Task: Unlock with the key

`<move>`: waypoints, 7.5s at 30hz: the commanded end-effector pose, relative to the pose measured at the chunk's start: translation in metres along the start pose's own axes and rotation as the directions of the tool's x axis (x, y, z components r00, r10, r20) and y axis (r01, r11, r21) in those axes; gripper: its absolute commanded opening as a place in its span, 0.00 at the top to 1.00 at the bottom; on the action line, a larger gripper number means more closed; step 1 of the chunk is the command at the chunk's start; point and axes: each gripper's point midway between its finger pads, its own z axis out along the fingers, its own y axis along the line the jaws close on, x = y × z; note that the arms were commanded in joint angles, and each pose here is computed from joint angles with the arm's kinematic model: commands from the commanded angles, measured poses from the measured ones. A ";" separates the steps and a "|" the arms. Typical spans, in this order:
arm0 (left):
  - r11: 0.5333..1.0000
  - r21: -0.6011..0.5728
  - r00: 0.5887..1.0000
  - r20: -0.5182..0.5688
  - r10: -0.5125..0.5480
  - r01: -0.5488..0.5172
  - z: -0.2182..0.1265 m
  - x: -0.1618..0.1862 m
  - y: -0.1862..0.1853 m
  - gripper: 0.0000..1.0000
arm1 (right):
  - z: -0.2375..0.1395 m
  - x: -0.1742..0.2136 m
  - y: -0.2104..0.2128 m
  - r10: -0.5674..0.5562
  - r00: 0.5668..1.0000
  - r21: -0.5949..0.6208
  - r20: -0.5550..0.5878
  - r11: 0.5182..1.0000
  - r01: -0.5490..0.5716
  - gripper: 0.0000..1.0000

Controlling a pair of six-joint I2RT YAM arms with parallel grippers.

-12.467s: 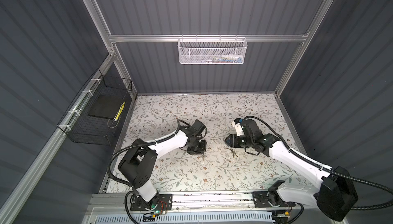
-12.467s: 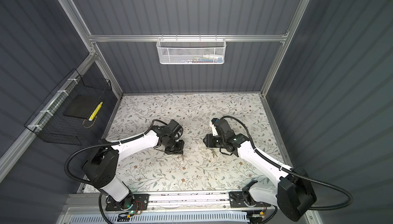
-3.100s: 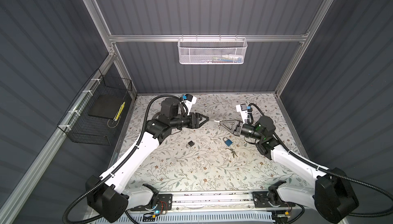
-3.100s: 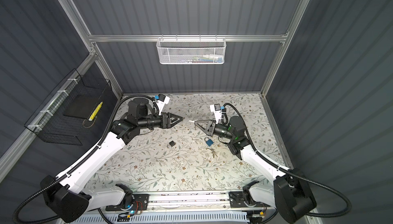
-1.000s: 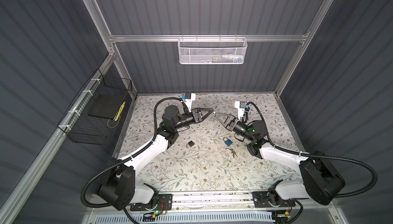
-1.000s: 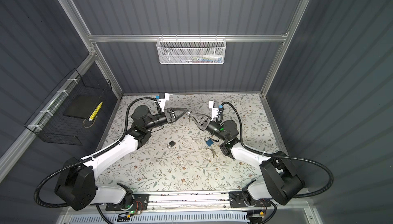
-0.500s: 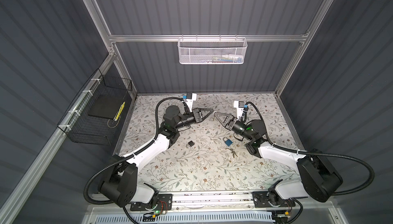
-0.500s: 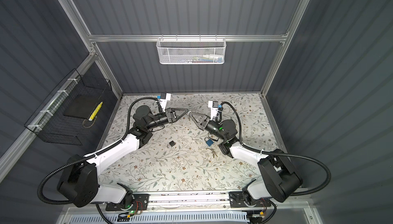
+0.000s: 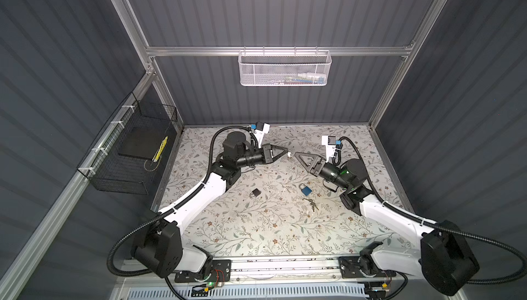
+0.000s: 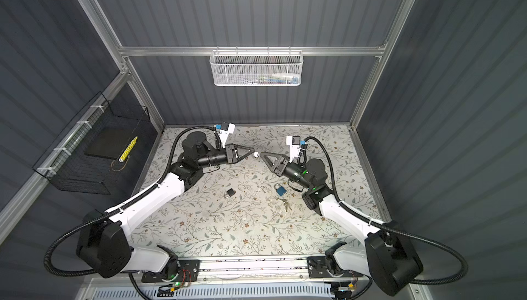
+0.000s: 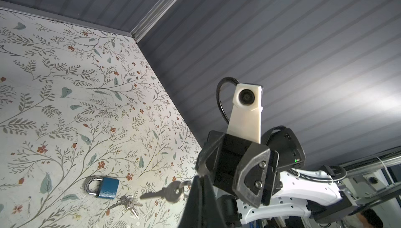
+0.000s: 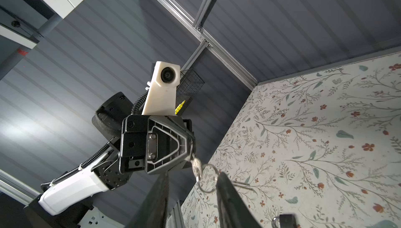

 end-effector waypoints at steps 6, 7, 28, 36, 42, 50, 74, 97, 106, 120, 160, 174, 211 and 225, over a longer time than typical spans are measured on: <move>0.999 0.028 0.998 -0.056 0.039 -0.037 -0.004 0.008 -0.014 1.00 | 0.008 0.005 0.018 -0.013 0.996 -0.102 -0.086 0.995 0.004 0.58; 0.999 0.028 0.998 -0.056 0.038 -0.036 -0.004 0.008 -0.014 1.00 | 0.009 0.006 0.018 -0.008 0.995 -0.114 -0.096 0.994 -0.003 0.58; 0.998 0.057 0.998 -0.053 0.037 -0.034 -0.004 0.008 -0.018 1.00 | 0.015 0.017 0.024 -0.005 0.986 -0.167 -0.167 0.986 -0.023 0.81; 0.997 0.073 0.999 -0.045 0.027 -0.024 -0.004 0.008 -0.019 1.00 | 0.015 0.019 0.026 -0.005 0.984 -0.187 -0.176 0.982 -0.028 0.99; 0.998 0.056 1.000 -0.027 0.013 -0.011 -0.004 0.005 -0.017 0.69 | 0.013 0.020 0.022 -0.009 0.986 -0.163 -0.169 0.986 -0.019 1.00; 0.987 -0.161 1.000 0.018 -0.020 0.022 -0.022 0.006 0.018 0.37 | -0.005 0.021 -0.004 0.006 0.990 -0.030 -0.138 0.999 -0.010 1.00; 0.598 -0.714 0.837 -0.029 -0.547 0.366 -0.056 0.168 0.195 0.30 | -0.043 0.038 -0.043 -0.001 0.989 0.203 -0.148 0.979 0.031 1.00; 0.433 -0.869 0.884 0.011 -0.467 0.239 -0.078 0.172 0.245 0.28 | -0.039 0.037 -0.046 -0.002 0.989 0.195 -0.148 0.980 0.031 1.00; 0.402 -0.897 0.917 0.010 -0.398 0.185 -0.071 0.154 0.265 0.28 | -0.039 0.038 -0.046 0.001 0.989 0.196 -0.148 0.980 0.029 1.00; 0.284 -0.954 0.879 -0.051 -0.474 0.098 -0.080 0.169 0.285 0.42 | -0.039 0.043 -0.055 0.011 0.987 0.217 -0.158 0.976 0.024 1.00; 0.210 -0.973 0.867 -0.023 -0.498 0.095 -0.076 0.167 0.267 0.80 | -0.048 0.066 -0.084 0.027 0.979 0.312 -0.200 0.949 0.037 1.00; 0.376 -0.878 0.903 0.129 -0.410 0.296 -0.068 0.103 0.208 0.80 | -0.038 0.074 -0.078 -0.007 0.975 0.296 -0.223 0.952 0.074 1.00; 0.415 -0.730 0.797 0.293 -0.528 0.543 -0.046 0.050 0.152 0.78 | -0.002 0.083 -0.074 -0.183 0.972 0.347 -0.147 0.911 0.224 1.00; 0.367 -0.733 0.775 0.340 -0.533 0.574 -0.050 0.057 0.163 0.80 | 0.028 0.116 -0.101 -0.103 0.986 0.400 -0.129 0.905 0.146 1.00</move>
